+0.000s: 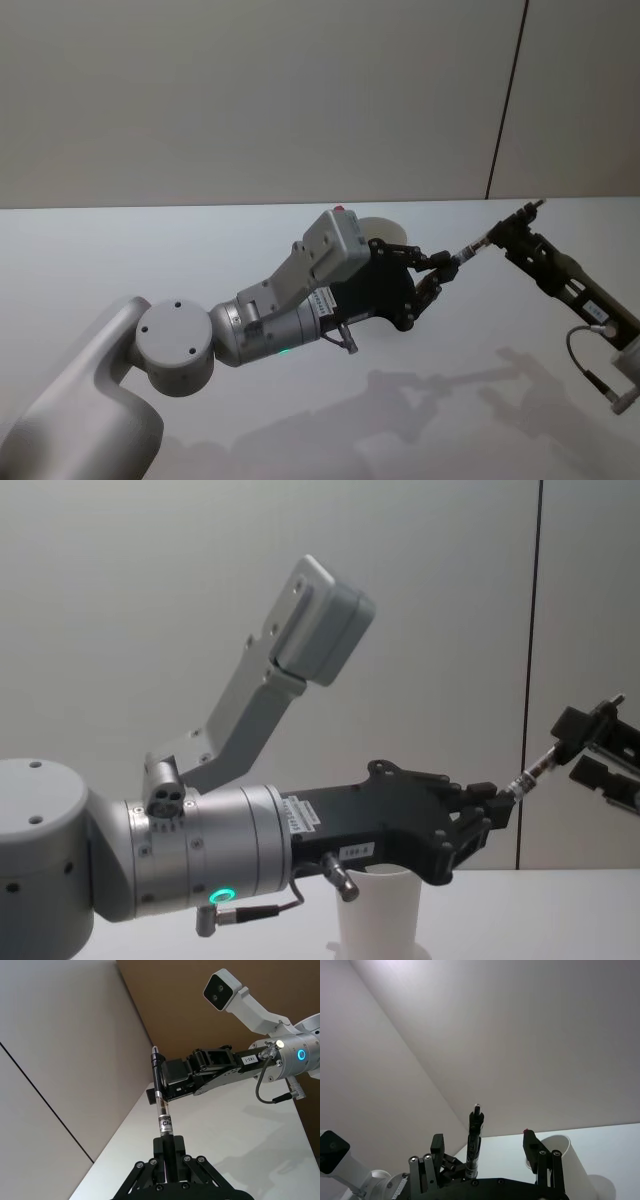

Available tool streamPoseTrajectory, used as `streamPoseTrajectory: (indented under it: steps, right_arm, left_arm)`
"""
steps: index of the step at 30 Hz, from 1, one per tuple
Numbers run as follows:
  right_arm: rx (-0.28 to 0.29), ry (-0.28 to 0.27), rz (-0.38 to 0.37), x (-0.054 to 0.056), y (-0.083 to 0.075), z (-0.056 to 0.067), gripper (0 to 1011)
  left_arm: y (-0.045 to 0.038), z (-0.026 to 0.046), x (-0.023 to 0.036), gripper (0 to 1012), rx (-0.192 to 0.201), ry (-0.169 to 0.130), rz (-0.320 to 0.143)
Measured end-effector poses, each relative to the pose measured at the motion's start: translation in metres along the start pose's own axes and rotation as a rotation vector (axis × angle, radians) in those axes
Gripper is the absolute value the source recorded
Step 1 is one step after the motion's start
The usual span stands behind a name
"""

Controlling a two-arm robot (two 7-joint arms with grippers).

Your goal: Place the pen into the pen holder.

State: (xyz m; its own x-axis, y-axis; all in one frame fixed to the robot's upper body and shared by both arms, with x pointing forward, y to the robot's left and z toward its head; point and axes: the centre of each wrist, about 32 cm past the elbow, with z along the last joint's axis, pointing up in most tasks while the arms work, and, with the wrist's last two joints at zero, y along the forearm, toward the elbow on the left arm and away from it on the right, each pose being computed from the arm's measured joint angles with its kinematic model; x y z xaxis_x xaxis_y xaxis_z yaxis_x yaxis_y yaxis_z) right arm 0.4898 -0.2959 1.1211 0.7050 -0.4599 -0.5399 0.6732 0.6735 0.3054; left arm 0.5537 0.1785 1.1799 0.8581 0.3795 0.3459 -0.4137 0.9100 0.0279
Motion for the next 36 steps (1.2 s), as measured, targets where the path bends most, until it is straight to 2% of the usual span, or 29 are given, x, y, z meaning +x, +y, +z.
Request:
streamPoseTrajectory:
  steps: [4,8,20,21,22,25,26,29,32,36]
  right_arm:
    - [0.005,0.004,0.005,0.0007,0.0001,-0.0001,963]
    - [0.008,0.008,0.011,0.001,0.0002,-0.0002,863]
    - [0.023,0.02,0.026,0.0012,0.0,0.0003,476]
    - [0.025,0.021,0.028,0.0011,0.0,0.0006,476]
    - [0.026,0.021,0.029,0.0011,0.0,0.0007,409]
    - [0.033,0.025,0.034,0.0008,-0.0001,0.0013,304]
    - [0.034,0.025,0.035,0.0007,-0.0001,0.0014,304]
    - [0.042,0.029,0.04,0.0003,-0.0003,0.0022,165]
    - [0.045,0.032,0.042,0.0001,-0.0003,0.0023,123]
    - [0.05,0.035,0.046,-0.0003,-0.0002,0.0027,120]
  left_arm:
    - [0.0,0.0,0.0,132,0.0,0.0,0.0]
    - [0.0,0.0,0.0,132,0.0,0.0,0.0]
    - [0.0,0.0,0.0,132,0.0,0.0,0.0]
    - [0.0,0.0,0.0,132,0.0,0.0,0.0]
    - [0.0,0.0,0.0,132,0.0,0.0,0.0]
    - [0.0,0.0,0.0,132,0.0,0.0,0.0]
    - [0.0,0.0,0.0,132,0.0,0.0,0.0]
    - [0.0,0.0,0.0,132,0.0,0.0,0.0]
    - [0.0,0.0,0.0,132,-0.001,0.0,0.0]
    - [-0.0001,0.0001,0.0,132,-0.003,0.0,0.0]
